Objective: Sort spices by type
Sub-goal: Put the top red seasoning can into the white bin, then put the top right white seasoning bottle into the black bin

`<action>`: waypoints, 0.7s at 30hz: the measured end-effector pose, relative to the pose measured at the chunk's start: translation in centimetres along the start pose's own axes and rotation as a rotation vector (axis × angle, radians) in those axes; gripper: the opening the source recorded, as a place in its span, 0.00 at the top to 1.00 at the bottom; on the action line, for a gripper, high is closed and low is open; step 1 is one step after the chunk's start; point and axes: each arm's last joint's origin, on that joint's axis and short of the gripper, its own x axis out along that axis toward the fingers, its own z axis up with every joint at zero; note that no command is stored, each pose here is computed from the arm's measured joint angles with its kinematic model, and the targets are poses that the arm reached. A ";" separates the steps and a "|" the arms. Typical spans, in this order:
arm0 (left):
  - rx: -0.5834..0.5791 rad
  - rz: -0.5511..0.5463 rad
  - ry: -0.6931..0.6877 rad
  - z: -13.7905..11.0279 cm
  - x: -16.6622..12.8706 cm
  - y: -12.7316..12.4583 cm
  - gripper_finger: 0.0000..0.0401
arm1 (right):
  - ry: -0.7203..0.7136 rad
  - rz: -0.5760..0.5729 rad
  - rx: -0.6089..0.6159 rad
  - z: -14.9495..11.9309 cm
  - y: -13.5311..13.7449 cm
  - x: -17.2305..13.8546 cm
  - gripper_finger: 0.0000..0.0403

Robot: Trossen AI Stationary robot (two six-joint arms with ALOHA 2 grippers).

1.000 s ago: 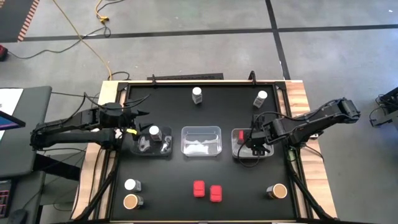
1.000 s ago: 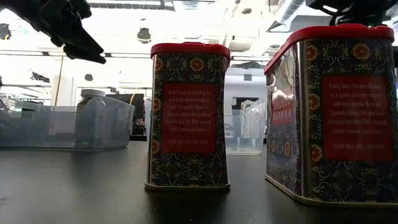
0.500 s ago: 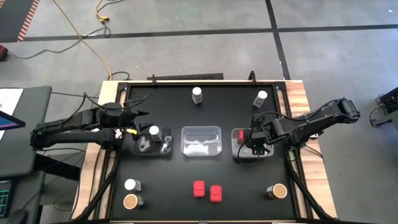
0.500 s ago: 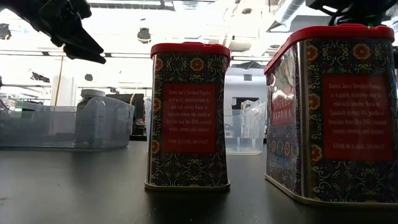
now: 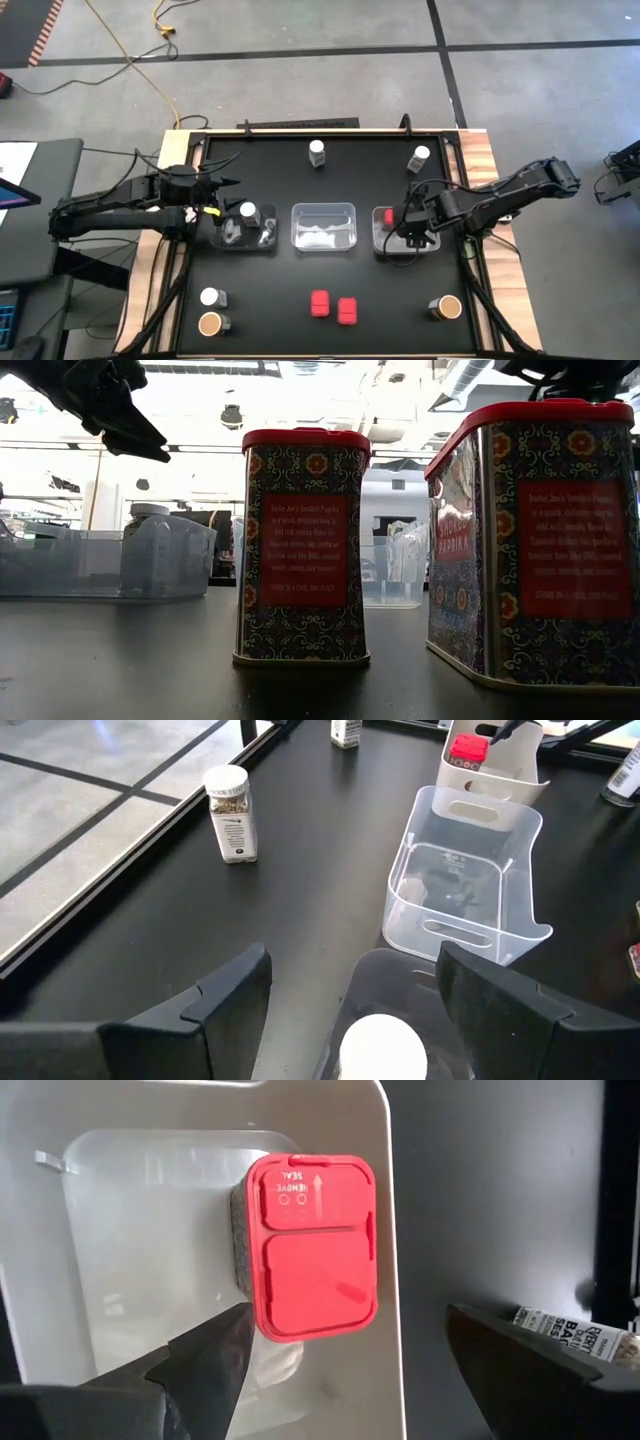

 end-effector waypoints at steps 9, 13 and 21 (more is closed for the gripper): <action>0.000 0.000 0.000 0.0 0.0 0.0 0.32 | -0.001 0.013 0.010 -0.1 0.0 -0.1 0.09; 0.000 0.000 0.000 0.0 0.0 0.0 0.32 | 0.005 0.013 0.027 0.2 -0.3 -0.9 0.09; 0.000 -0.001 -0.001 0.0 0.0 0.0 0.32 | -0.068 0.020 0.139 0.5 -2.7 -3.9 0.09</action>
